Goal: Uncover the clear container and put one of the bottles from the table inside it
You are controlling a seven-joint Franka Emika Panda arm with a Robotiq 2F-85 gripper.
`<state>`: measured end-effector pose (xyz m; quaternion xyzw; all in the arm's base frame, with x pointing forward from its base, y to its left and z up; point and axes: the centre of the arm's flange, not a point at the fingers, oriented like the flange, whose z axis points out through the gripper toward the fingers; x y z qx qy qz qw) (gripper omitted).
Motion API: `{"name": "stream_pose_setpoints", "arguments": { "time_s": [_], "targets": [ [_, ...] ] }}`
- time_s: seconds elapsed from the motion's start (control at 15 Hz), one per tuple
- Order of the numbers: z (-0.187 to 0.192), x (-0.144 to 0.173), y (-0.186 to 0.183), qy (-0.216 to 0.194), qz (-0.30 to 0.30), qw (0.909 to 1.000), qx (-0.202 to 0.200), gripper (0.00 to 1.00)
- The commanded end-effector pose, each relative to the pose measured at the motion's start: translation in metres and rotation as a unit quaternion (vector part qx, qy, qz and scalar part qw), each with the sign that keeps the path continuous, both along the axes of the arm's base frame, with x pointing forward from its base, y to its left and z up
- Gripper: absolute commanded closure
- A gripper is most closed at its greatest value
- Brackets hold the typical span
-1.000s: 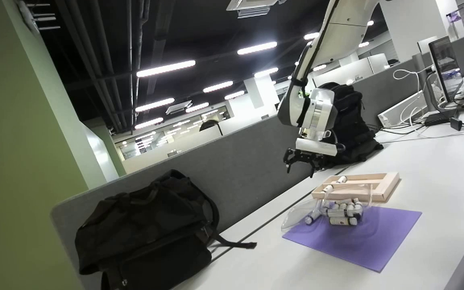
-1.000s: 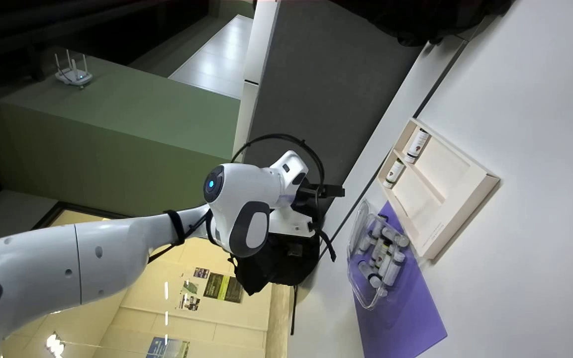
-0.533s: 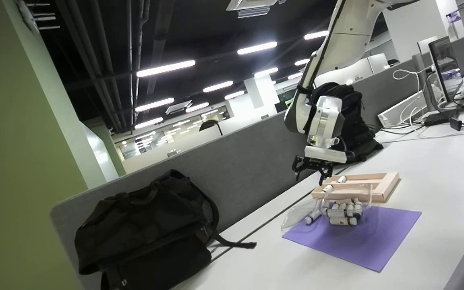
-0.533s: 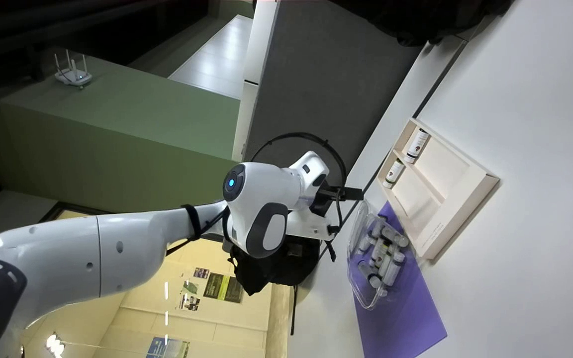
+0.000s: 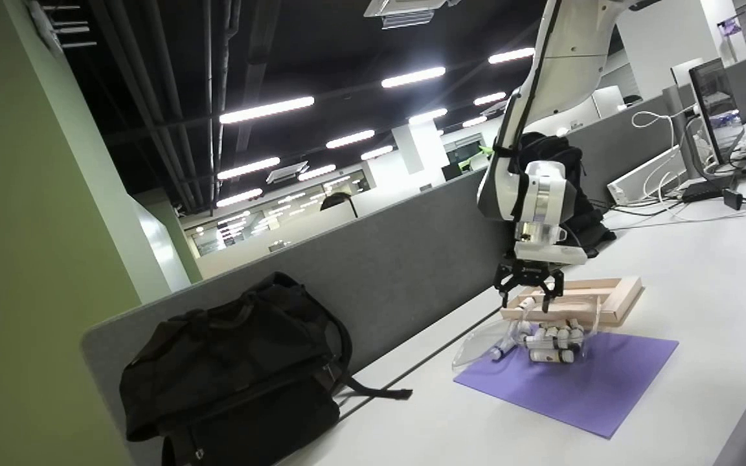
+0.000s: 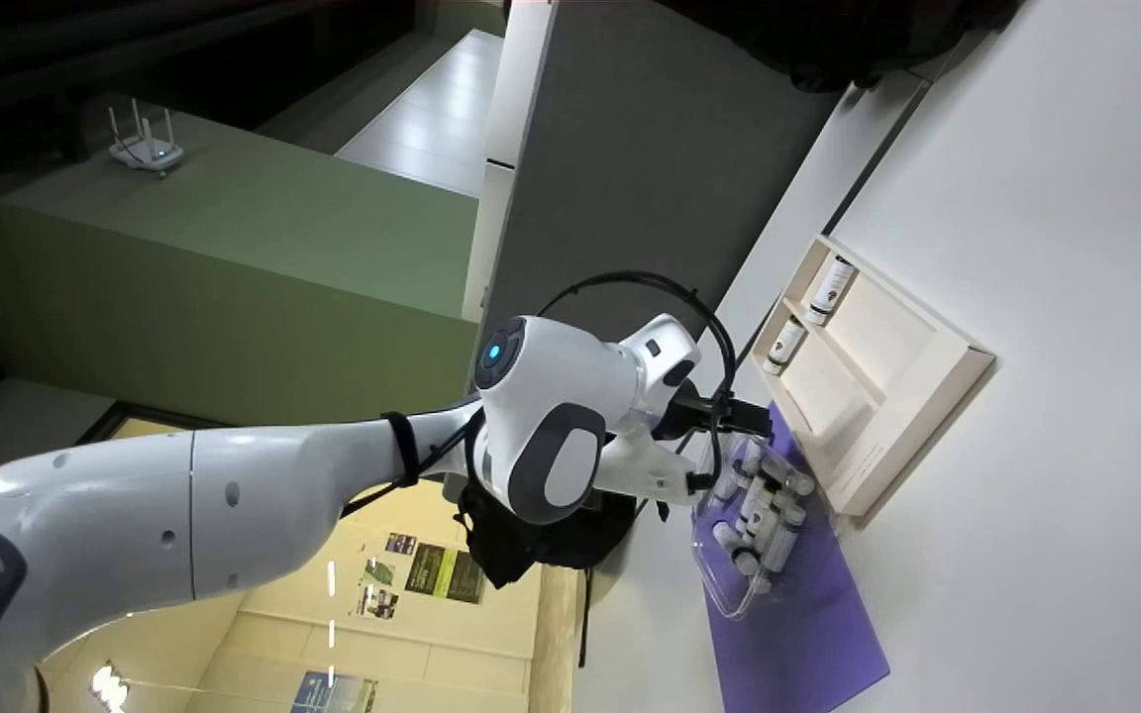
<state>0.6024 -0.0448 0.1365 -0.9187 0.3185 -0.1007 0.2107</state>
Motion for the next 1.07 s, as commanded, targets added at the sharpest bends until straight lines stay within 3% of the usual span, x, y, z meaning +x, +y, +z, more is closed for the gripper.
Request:
{"name": "stream_pose_setpoints", "arguments": {
  "time_s": [0.0, 0.67, 1.0],
  "targets": [
    [0.017, -0.018, 0.001, 0.041, 0.005, 0.9990, 0.014, 0.00],
    [0.008, -0.029, 0.026, 0.109, 0.047, 0.9893, 0.085, 0.00],
    [0.008, -0.027, 0.033, 0.107, 0.056, 0.9888, 0.087, 0.00]
  ]
}}
